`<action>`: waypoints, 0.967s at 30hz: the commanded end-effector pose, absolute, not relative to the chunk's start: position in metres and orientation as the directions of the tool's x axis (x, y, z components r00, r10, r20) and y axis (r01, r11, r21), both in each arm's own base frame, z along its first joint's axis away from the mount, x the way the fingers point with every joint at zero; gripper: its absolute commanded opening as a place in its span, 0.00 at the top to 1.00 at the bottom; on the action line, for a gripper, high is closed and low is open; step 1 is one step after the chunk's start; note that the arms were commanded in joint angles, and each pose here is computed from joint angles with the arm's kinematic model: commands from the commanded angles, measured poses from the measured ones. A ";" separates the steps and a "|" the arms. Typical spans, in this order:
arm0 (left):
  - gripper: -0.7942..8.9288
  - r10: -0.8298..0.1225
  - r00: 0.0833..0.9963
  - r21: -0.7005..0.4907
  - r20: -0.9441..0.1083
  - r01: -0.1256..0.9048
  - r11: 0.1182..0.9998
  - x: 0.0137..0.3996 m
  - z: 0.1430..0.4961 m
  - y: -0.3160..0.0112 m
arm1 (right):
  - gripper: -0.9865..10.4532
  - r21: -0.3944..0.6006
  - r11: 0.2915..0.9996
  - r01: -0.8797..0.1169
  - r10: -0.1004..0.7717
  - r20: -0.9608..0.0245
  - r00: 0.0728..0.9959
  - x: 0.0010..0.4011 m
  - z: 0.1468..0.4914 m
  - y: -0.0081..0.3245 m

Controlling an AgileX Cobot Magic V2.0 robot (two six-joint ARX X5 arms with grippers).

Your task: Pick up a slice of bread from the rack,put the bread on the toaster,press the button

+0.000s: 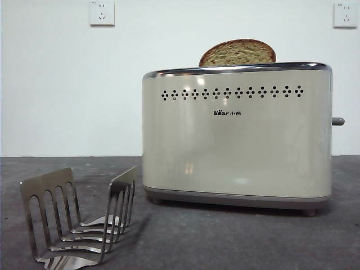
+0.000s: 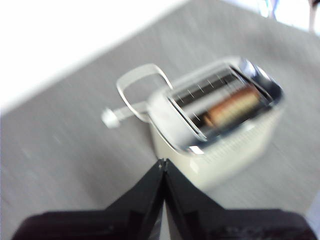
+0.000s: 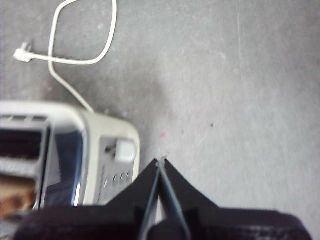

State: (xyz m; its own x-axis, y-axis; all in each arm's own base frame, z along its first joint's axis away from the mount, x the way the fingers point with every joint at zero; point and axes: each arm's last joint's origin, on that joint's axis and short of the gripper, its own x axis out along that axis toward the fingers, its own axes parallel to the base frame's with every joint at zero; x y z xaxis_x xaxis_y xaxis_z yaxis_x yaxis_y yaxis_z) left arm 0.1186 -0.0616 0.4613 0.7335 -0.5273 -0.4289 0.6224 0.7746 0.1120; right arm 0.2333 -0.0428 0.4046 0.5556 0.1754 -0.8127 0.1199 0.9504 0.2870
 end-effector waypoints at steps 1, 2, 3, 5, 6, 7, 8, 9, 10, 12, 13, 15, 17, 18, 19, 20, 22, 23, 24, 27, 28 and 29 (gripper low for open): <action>0.92 -0.474 0.834 0.223 -0.284 0.538 0.813 0.123 0.434 -0.046 | 0.91 0.280 0.954 0.107 0.174 -0.808 0.562 0.247 0.399 -0.046; 0.92 -0.444 0.864 0.236 -0.236 0.494 0.837 0.124 0.424 -0.041 | 0.91 0.279 0.955 0.105 0.172 -0.804 0.569 0.252 0.397 -0.047; 0.92 -0.410 0.894 0.247 -0.180 0.445 0.861 0.123 0.411 -0.035 | 0.91 0.277 0.955 0.102 0.170 -0.799 0.577 0.257 0.396 -0.048; 0.92 -0.347 0.933 0.244 -0.094 0.359 0.901 0.122 0.381 -0.025 | 0.91 0.275 0.957 0.095 0.166 -0.785 0.597 0.266 0.393 -0.050; 0.92 -0.316 0.947 0.231 -0.058 0.321 0.919 0.121 0.364 -0.021 | 0.91 0.273 0.958 0.091 0.163 -0.776 0.609 0.271 0.392 -0.051; 0.92 -0.290 0.957 0.208 -0.032 0.290 0.934 0.119 0.345 -0.018 | 0.91 0.271 0.959 0.086 0.160 -0.766 0.623 0.275 0.391 -0.052; 0.92 -0.266 0.964 0.183 -0.019 0.265 0.947 0.118 0.328 -0.015 | 0.91 0.269 0.960 0.082 0.157 -0.756 0.635 0.279 0.391 -0.053; 0.92 -0.242 0.970 0.151 -0.010 0.241 0.959 0.117 0.308 -0.012 | 0.91 0.266 0.961 0.077 0.154 -0.744 0.650 0.283 0.391 -0.053; 0.92 -0.216 0.976 0.126 -0.008 0.216 0.968 0.116 0.291 -0.010 | 0.91 0.264 0.962 0.072 0.151 -0.733 0.663 0.286 0.391 -0.054; 0.92 -0.155 0.988 0.087 -0.016 0.155 0.984 0.114 0.254 -0.005 | 0.91 0.258 0.964 0.061 0.145 -0.707 0.692 0.292 0.391 -0.055; 0.92 -0.143 0.989 0.078 -0.025 0.144 0.986 0.114 0.239 -0.004 | 0.91 0.256 0.965 0.057 0.143 -0.696 0.703 0.295 0.392 -0.056; 0.92 -0.143 0.988 0.050 -0.059 0.146 0.988 0.110 0.210 -0.002 | 0.91 0.250 0.967 0.048 0.137 -0.672 0.728 0.299 0.393 -0.057; 0.92 -0.135 0.988 0.012 -0.080 0.136 0.991 0.108 0.191 -0.002 | 0.91 0.244 0.969 0.041 0.132 -0.649 0.749 0.301 0.395 -0.058; 0.92 -0.126 0.988 0.003 -0.090 0.126 0.992 0.107 0.184 -0.002 | 0.91 0.242 0.970 0.037 0.130 -0.638 0.759 0.302 0.396 -0.058; 0.92 -0.126 0.988 0.004 -0.095 0.127 0.992 0.106 0.179 -0.002 | 0.91 0.240 0.970 0.035 0.128 -0.630 0.766 0.303 0.397 -0.058; 0.92 -0.125 0.987 0.004 -0.101 0.126 0.992 0.105 0.175 -0.002 | 0.91 0.238 0.971 0.032 0.127 -0.622 0.773 0.304 0.398 -0.058; 0.92 -0.125 0.986 0.013 -0.114 0.128 0.992 0.103 0.167 -0.002 | 0.91 0.235 0.972 0.028 0.125 -0.611 0.782 0.304 0.399 -0.058; 0.92 -0.120 0.986 0.013 -0.117 0.122 0.992 0.102 0.164 -0.001 | 0.91 0.235 0.972 0.027 0.125 -0.608 0.784 0.305 0.399 -0.058; 0.92 -0.099 0.988 0.014 -0.119 0.102 0.995 0.102 0.160 -0.001 | 0.91 0.234 0.972 0.027 0.125 -0.607 0.785 0.305 0.399 -0.058; 0.92 -0.032 0.989 -0.013 -0.146 0.031 0.999 0.100 0.152 0.001 | 0.91 0.234 0.972 0.027 0.124 -0.606 0.786 0.305 0.400 -0.058; 0.92 -0.013 0.988 -0.030 -0.157 0.008 1.000 0.100 0.151 0.002 | 0.91 0.234 0.972 0.027 0.124 -0.606 0.786 0.305 0.400 -0.058; 0.92 0.013 0.986 -0.038 -0.166 -0.020 0.999 0.099 0.150 0.002 | 0.91 0.234 0.972 0.027 0.124 -0.606 0.786 0.305 0.400 -0.058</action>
